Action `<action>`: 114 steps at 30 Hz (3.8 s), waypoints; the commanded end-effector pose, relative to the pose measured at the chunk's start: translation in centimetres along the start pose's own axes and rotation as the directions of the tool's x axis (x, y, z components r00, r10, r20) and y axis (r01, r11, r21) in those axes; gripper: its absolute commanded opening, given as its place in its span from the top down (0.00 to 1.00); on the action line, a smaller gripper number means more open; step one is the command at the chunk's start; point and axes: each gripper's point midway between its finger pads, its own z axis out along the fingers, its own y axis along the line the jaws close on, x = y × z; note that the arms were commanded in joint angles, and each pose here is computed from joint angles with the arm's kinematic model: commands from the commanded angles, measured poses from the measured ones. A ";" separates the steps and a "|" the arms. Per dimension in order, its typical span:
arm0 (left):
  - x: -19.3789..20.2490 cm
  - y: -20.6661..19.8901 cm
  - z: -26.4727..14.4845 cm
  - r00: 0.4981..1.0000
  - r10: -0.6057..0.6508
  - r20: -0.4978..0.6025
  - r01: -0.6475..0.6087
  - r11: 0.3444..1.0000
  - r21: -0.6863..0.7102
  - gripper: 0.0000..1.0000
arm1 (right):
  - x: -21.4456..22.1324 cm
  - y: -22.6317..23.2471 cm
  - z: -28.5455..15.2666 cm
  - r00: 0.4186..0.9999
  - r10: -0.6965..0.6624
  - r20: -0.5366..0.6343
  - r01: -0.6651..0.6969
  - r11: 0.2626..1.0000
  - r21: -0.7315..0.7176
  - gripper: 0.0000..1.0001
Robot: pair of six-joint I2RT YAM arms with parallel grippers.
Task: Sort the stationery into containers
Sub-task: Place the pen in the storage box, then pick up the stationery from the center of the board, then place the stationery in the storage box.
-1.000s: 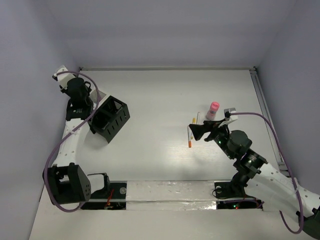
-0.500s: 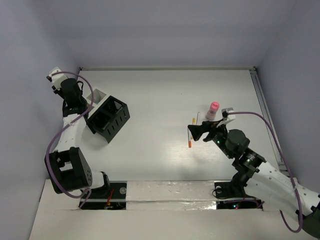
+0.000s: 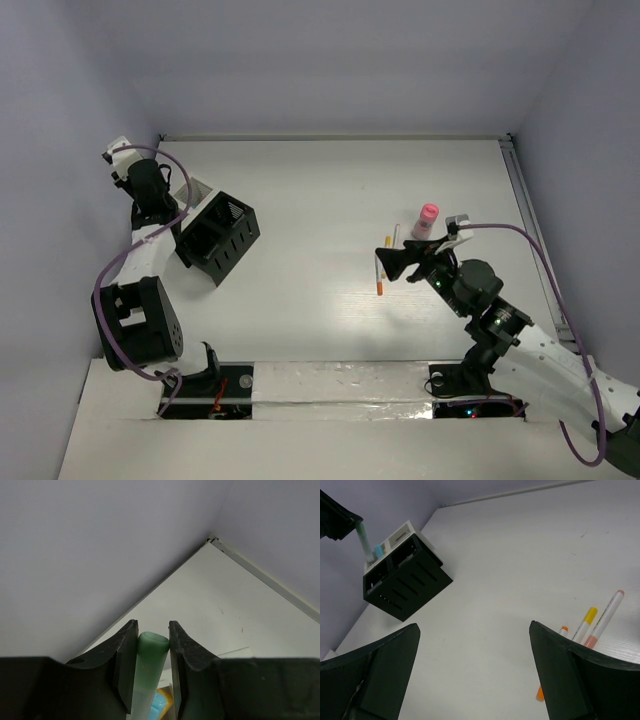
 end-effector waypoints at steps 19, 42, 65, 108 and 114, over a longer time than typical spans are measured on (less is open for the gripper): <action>-3.0 -1.1 -1.9 0.990 -0.123 0.065 0.118 0.990 0.080 0.59 | -1.2 -0.4 0.1 0.999 -0.009 0.050 0.008 1.000 0.024 0.04; -10.7 -8.0 -27.7 0.976 -0.215 -0.013 0.135 0.562 0.816 0.02 | -0.5 -2.8 1.3 0.999 -0.035 0.011 0.032 0.984 0.178 0.00; -6.7 -4.9 -34.5 0.981 -0.191 0.017 0.078 0.478 0.875 0.01 | -3.9 -15.8 3.1 0.980 -0.078 -0.182 0.185 0.682 0.707 0.00; -5.9 -4.7 -30.8 0.987 -0.162 0.000 0.102 0.624 0.775 0.01 | -10.8 1.3 15.8 0.985 -0.153 -0.079 0.157 0.986 0.053 0.79; -5.9 -2.5 -28.4 0.979 -0.205 -0.011 0.164 0.747 0.645 0.01 | -4.9 13.1 19.9 0.972 -0.165 -0.165 0.105 0.941 -0.321 0.78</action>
